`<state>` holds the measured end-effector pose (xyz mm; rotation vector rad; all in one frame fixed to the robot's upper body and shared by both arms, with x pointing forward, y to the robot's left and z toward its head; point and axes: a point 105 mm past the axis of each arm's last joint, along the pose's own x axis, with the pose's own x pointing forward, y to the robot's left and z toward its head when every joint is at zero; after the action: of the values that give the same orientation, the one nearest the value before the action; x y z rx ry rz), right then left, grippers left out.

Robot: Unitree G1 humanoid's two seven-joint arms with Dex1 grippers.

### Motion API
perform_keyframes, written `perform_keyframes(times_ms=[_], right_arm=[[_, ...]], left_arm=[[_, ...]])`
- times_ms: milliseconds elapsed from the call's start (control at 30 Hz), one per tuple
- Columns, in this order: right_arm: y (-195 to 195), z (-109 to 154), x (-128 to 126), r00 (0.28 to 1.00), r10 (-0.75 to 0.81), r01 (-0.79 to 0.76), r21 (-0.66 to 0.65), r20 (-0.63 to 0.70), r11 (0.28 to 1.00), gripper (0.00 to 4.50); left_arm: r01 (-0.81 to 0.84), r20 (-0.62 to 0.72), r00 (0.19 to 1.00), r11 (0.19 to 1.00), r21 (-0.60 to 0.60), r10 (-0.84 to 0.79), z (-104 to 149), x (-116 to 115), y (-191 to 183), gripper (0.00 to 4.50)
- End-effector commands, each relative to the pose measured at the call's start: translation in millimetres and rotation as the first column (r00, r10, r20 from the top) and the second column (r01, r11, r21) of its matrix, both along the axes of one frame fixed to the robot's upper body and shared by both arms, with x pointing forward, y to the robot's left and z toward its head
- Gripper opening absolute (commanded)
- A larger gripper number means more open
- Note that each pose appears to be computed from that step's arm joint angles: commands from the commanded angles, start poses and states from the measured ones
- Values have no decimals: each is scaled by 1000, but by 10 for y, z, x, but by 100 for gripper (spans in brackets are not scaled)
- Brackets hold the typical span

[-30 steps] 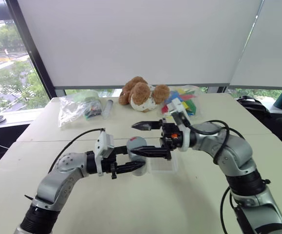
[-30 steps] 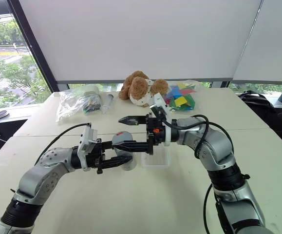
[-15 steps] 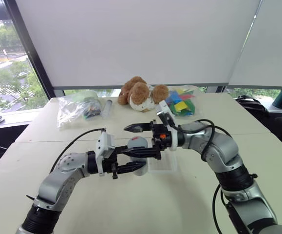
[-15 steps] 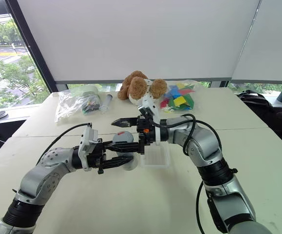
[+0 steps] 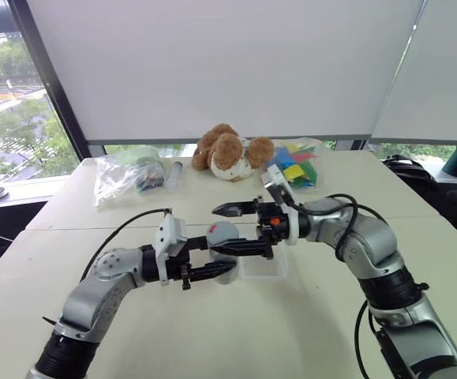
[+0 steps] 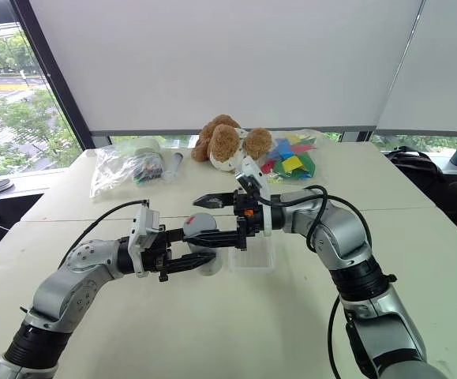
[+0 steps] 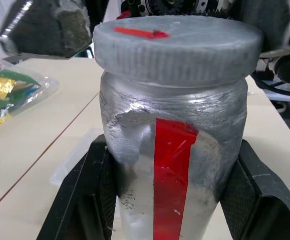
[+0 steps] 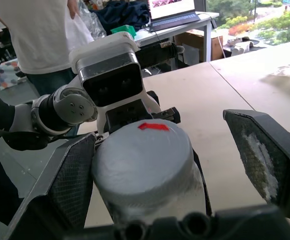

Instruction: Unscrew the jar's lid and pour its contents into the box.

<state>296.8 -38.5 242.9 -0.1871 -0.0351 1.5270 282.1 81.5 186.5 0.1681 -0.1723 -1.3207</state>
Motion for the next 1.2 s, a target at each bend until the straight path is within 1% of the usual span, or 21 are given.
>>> perform_keyframes(times_ms=[33, 133, 300, 433, 700, 1000, 1033, 1100, 1167, 1200], right_arm=[[-85, 94, -32, 1000, -7, 6, 15, 22, 1000, 443], [-88, 136, -69, 1000, 14, -15, 38, 19, 999, 443], [-105, 261, -254, 992, 122, -124, 94, 31, 988, 443], [-62, 251, -327, 988, 154, -156, 85, 32, 984, 443], [102, 121, -190, 993, 94, -97, 36, 71, 995, 443], [180, 31, -189, 993, 101, -103, 22, 63, 994, 443], [183, 26, -190, 993, 103, -104, 23, 61, 994, 420], [186, 30, -184, 993, 101, -103, 31, 62, 994, 359], [186, 33, -176, 993, 99, -101, 36, 63, 994, 261], [181, 41, -177, 993, 102, -105, 38, 65, 994, 236]], left_arm=[[28, 47, 999, 1000, -13, -27, 71, -58, -14, 206], [26, 45, 999, 1000, -15, -26, 66, -57, -17, 206], [23, 42, 999, 1000, -12, -23, 55, -58, 0, 206], [20, 39, 999, 1000, -11, -19, 50, -61, 7, 206], [26, 31, 999, 1000, -7, -25, 39, -73, -1, 206], [22, 29, 999, 1000, -10, -22, 36, -82, -8, 206], [22, 28, 999, 1000, -11, -22, 36, -82, -10, 206], [22, 28, 999, 1000, -11, -22, 37, -83, -11, 206], [22, 29, 999, 1000, -11, -22, 39, -82, -11, 206], [22, 30, 999, 1000, -10, -21, 41, -81, -10, 206]])
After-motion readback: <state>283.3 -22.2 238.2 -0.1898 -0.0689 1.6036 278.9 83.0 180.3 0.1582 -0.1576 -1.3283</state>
